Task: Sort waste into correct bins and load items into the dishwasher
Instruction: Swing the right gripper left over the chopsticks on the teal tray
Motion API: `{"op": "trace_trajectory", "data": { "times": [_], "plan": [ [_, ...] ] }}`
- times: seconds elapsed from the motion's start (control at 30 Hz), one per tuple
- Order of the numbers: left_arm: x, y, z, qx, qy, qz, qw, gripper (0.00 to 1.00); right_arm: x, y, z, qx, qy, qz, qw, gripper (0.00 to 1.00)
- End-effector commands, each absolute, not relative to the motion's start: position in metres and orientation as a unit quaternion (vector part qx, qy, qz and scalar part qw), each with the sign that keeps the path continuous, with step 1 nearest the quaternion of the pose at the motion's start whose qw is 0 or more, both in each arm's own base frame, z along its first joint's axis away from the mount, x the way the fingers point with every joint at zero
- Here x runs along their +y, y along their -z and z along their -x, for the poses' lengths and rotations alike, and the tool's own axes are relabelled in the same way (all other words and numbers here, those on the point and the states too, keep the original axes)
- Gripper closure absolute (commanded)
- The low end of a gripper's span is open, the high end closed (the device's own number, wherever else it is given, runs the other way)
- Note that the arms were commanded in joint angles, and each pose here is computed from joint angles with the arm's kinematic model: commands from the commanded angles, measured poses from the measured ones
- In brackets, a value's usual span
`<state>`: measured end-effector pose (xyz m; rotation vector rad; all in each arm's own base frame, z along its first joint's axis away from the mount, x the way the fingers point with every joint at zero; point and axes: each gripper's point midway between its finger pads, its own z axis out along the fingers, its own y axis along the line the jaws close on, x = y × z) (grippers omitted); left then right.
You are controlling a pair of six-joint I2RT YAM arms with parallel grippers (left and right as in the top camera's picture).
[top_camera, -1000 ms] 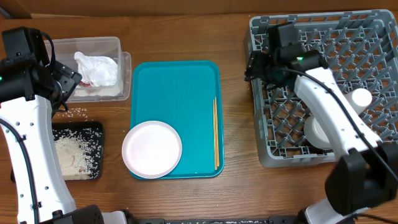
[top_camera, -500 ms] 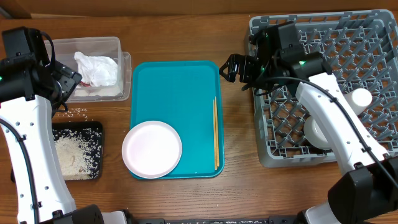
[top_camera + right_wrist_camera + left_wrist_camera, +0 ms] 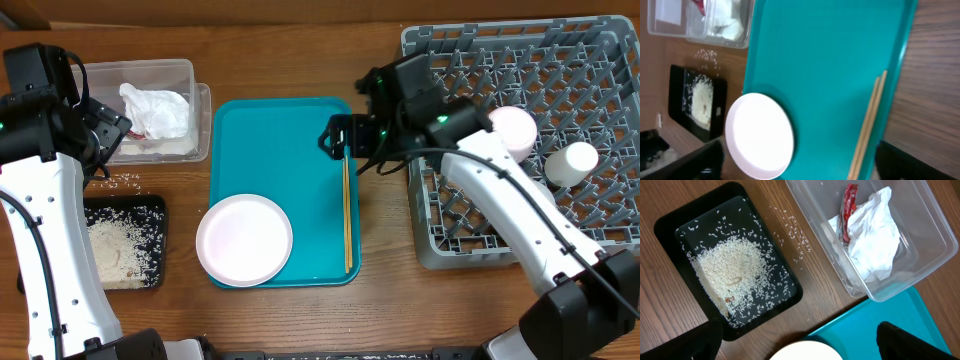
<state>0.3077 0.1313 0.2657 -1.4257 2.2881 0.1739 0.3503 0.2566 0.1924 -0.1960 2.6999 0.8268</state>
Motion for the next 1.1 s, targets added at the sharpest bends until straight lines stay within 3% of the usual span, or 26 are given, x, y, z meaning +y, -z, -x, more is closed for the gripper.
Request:
{"op": "trace_trajectory", "data": {
  "times": [0.0,0.07,0.2,0.27,0.57,0.7,0.8,0.83,1.07],
  "plan": [
    [0.133,-0.265,-0.309,0.823,-0.062,0.521,0.218,0.0,0.271,-0.204,-0.343,0.936,-0.3,0.09,0.159,0.15],
    [0.133,-0.265,-0.309,0.823,-0.062,0.521,0.218,0.0,0.274,-0.204,-0.34,0.936,-0.301,0.095,0.158,0.27],
    [0.133,-0.265,-0.309,0.823,-0.062,0.521,0.218,0.0,0.272,-0.199,-0.338,0.94,-0.293,0.092,0.15,0.29],
    [0.133,-0.265,-0.309,0.823,-0.062,0.521,0.218,0.0,0.268,-0.189,-0.335,0.946,-0.279,0.087,0.14,0.4],
    [0.133,-0.265,-0.309,0.823,-0.062,0.521,0.218,0.0,0.246,-0.13,-0.318,0.977,-0.186,-0.009,0.105,0.41],
    [0.133,-0.265,-0.309,0.823,-0.062,0.521,0.218,0.0,0.243,-0.119,-0.318,0.978,-0.158,-0.069,0.115,0.34],
    [0.133,-0.265,-0.309,0.823,-0.062,0.521,0.218,0.0,0.245,-0.12,-0.319,0.978,-0.155,-0.071,0.123,0.13],
    [0.133,-0.265,-0.309,0.823,-0.062,0.521,0.218,0.0,0.246,-0.12,-0.32,0.977,-0.158,-0.07,0.125,0.01],
    [0.133,-0.265,-0.309,0.823,-0.062,0.521,0.218,0.0,0.271,-0.131,-0.323,0.966,-0.223,-0.054,0.121,0.0]
  ]
}}
